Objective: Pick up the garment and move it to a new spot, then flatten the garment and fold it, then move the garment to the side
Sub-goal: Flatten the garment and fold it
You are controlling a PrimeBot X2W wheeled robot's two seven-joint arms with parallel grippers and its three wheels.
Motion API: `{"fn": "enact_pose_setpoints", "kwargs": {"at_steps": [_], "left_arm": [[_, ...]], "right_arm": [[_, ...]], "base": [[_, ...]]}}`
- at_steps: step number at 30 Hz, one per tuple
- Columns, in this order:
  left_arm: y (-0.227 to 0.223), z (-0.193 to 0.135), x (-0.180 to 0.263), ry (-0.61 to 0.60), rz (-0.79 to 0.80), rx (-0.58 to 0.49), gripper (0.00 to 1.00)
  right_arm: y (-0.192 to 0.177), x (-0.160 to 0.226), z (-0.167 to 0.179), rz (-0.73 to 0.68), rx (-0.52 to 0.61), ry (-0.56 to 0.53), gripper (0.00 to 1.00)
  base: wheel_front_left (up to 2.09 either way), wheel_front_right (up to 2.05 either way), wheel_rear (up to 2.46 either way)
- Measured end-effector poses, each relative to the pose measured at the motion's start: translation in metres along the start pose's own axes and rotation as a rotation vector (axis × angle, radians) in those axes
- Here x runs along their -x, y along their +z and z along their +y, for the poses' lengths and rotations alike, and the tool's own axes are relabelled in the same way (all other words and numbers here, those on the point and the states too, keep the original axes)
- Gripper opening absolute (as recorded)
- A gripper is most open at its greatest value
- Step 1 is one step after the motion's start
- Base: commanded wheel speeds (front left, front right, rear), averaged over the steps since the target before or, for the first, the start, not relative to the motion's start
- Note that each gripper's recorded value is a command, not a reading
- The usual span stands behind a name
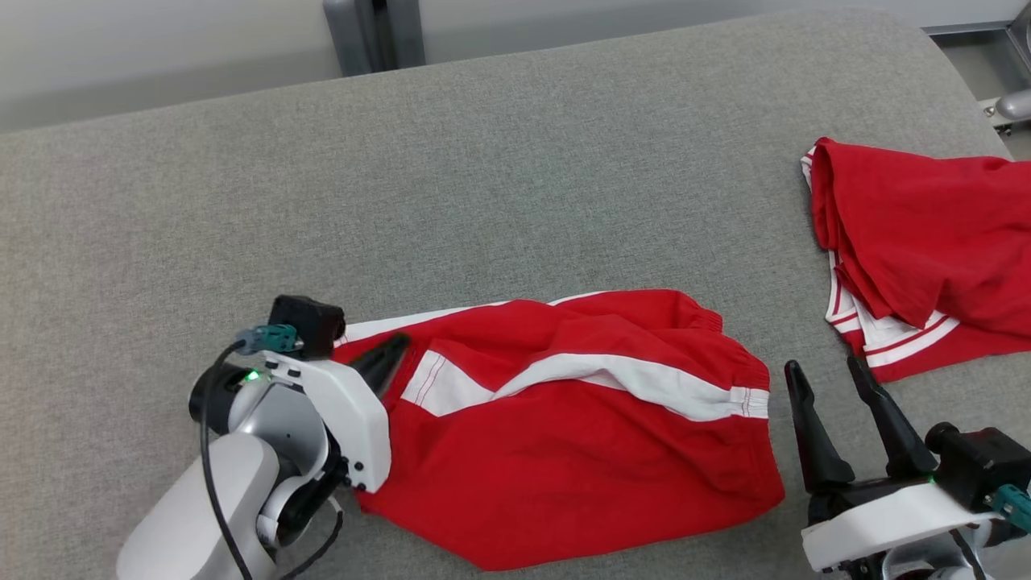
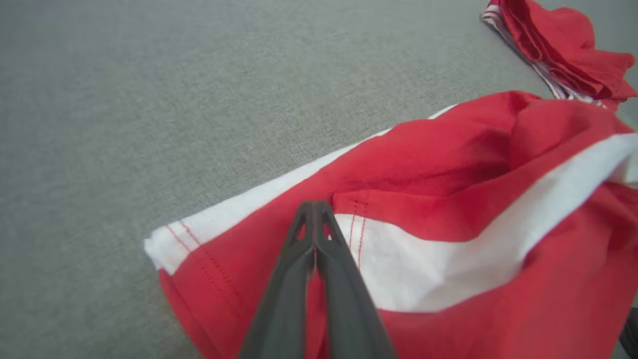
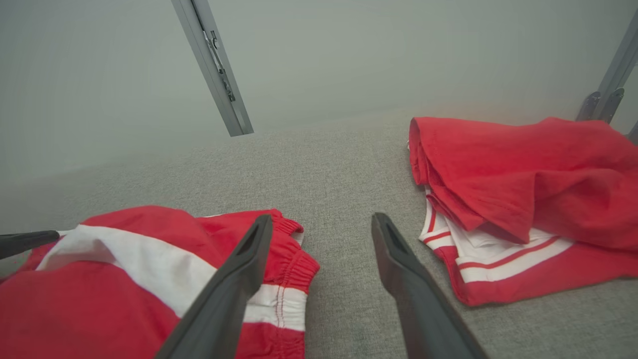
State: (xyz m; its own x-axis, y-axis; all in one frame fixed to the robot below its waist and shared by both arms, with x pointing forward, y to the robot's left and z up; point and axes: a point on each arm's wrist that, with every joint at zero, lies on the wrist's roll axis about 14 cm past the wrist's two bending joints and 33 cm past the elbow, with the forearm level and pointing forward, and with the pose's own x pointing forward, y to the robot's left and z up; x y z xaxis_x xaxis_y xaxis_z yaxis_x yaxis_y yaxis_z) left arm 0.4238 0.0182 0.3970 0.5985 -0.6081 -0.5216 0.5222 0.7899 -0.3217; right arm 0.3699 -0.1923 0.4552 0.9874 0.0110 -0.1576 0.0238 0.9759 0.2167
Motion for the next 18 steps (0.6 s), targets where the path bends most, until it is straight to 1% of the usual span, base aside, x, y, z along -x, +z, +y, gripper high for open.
{"fn": "enact_pose_setpoints", "kwargs": {"at_steps": [3, 6, 7, 8, 9, 10, 15, 18], "left_arm": [[0.027, 0.006, 0.005, 0.033, -0.115, -0.003, 0.00], [0.060, 0.013, 0.017, 0.079, -0.263, -0.001, 0.00], [0.075, 0.016, 0.024, 0.102, -0.341, 0.011, 0.06], [0.088, 0.020, 0.032, 0.126, -0.393, 0.005, 0.33], [0.098, 0.024, 0.040, 0.148, -0.445, -0.002, 0.47], [0.111, 0.029, 0.051, 0.179, -0.517, 0.004, 1.00], [0.152, 0.049, 0.106, 0.323, -0.776, -0.024, 1.00], [0.164, 0.059, 0.141, 0.409, -0.898, -0.051, 1.00]], "right_arm": [[0.010, -0.003, 0.000, -0.038, 0.004, 0.002, 1.00], [0.020, -0.004, 0.003, -0.074, 0.008, 0.012, 1.00], [0.023, -0.005, 0.004, -0.087, 0.010, 0.016, 1.00], [0.026, -0.005, 0.006, -0.099, 0.012, 0.022, 1.00], [0.030, -0.006, 0.007, -0.110, 0.017, 0.026, 1.00], [0.034, -0.006, 0.009, -0.123, 0.019, 0.034, 1.00], [0.049, -0.009, 0.022, -0.168, 0.035, 0.073, 1.00], [0.055, -0.011, 0.029, -0.181, 0.045, 0.095, 1.00]], "base": [[0.00, 0.00, 0.00], [0.00, 0.00, 0.00], [0.00, 0.00, 0.00], [0.00, 0.00, 0.00], [0.00, 0.00, 0.00], [0.00, 0.00, 0.00], [0.00, 0.00, 0.00], [0.00, 0.00, 0.00]]}}
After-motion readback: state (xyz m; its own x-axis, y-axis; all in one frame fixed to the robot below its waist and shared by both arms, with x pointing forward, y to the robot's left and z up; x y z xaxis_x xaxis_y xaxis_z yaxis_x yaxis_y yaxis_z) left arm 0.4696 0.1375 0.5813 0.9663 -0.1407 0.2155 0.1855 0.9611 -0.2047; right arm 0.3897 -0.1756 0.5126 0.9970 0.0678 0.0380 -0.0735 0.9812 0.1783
